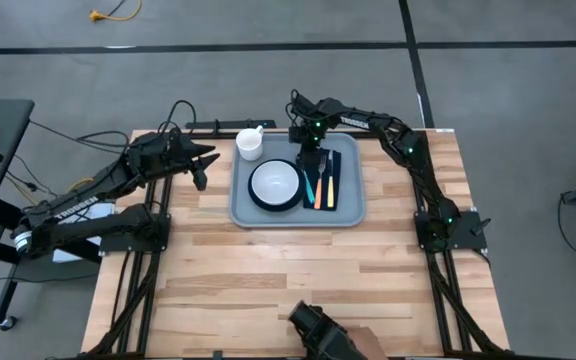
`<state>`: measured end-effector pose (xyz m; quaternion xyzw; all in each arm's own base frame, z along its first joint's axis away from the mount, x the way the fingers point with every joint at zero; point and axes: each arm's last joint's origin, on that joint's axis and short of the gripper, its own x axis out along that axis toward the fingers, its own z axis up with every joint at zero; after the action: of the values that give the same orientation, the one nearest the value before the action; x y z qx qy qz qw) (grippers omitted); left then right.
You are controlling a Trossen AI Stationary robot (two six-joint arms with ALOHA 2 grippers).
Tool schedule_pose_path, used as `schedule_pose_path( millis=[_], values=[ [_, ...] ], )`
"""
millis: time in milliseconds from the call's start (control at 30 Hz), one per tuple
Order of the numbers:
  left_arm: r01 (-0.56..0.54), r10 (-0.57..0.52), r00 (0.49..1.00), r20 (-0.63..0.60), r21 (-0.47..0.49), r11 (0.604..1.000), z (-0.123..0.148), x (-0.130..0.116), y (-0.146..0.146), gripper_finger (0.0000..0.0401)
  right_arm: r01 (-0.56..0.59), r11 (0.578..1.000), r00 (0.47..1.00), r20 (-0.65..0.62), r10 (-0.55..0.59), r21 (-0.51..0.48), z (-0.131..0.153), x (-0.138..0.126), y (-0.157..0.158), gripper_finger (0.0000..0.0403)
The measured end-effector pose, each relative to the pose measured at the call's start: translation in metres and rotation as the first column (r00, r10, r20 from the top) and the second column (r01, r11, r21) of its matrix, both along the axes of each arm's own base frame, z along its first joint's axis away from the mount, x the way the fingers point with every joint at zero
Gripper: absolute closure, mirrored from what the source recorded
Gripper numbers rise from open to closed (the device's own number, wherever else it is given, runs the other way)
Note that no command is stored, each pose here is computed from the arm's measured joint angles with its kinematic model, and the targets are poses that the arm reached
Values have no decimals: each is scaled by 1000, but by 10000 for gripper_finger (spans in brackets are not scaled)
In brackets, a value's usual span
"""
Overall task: Set up tray
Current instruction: Adjust the blue spoon on top of the blue napkin on the gray tray
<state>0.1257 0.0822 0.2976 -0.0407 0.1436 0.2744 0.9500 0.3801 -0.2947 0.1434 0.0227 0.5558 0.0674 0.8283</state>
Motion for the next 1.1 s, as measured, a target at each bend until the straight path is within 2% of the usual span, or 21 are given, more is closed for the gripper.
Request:
schedule_pose_path(
  millis=[800,1100],
  values=[
    [-1,1,1000,0,6,1000,0,0,0,287,3,1000,1000,-13,-3,0,-1,1,2,286],
    [-2,2,1000,-3,9,1000,0,0,0,287,38,999,999,-20,-37,7,-1,-1,-1,332]
  ],
)
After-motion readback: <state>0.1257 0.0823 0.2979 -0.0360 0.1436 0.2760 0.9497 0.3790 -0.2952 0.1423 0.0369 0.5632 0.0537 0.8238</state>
